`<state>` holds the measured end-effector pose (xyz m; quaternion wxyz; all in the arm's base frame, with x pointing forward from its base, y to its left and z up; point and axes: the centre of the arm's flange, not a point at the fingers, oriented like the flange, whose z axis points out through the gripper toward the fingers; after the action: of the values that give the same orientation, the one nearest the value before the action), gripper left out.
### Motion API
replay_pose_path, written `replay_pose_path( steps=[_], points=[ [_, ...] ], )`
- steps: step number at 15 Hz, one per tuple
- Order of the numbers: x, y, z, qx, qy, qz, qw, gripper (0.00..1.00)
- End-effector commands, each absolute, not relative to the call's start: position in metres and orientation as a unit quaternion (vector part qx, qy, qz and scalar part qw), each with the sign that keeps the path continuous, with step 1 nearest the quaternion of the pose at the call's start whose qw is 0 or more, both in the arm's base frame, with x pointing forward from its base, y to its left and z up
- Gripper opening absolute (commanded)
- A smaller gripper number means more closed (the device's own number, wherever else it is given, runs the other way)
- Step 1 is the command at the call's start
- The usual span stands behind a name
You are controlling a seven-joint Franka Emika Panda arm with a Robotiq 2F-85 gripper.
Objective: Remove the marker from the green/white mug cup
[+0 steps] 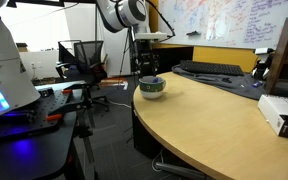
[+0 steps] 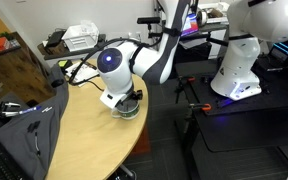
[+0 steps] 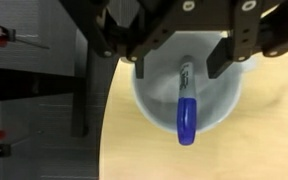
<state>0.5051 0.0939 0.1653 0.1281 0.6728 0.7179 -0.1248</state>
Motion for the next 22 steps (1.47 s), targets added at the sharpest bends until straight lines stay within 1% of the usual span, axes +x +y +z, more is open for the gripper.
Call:
replay_pose_path(
  steps=[1,2,3,5,7,8,10,11,12,13,14,15,17,19,22],
  points=[
    [0.52,0.089,0.158,0.671,0.721,-0.122,0.123,0.68],
    [0.523,0.088,0.156,0.672,0.719,-0.125,0.122,0.63],
    [0.526,0.087,0.154,0.674,0.717,-0.126,0.121,0.62],
    [0.531,0.084,0.149,0.676,0.715,-0.129,0.12,0.48],
    [0.535,0.081,0.143,0.679,0.712,-0.132,0.119,0.54],
    [0.537,0.08,0.141,0.68,0.711,-0.133,0.12,0.51],
    [0.54,0.078,0.138,0.68,0.71,-0.137,0.121,0.57],
    [0.542,0.078,0.137,0.681,0.709,-0.14,0.123,0.51],
    [0.542,0.077,0.136,0.681,0.708,-0.142,0.124,0.31],
    [0.543,0.077,0.135,0.68,0.707,-0.148,0.127,0.28],
    [0.543,0.076,0.134,0.679,0.707,-0.151,0.129,0.22],
    [0.543,0.076,0.135,0.678,0.705,-0.158,0.132,0.12],
    [0.542,0.075,0.135,0.673,0.707,-0.167,0.137,0.0],
    [0.541,0.078,0.137,0.666,0.711,-0.179,0.139,0.05],
    [0.53,0.084,0.152,0.649,0.715,-0.21,0.155,0.05]
  ],
)
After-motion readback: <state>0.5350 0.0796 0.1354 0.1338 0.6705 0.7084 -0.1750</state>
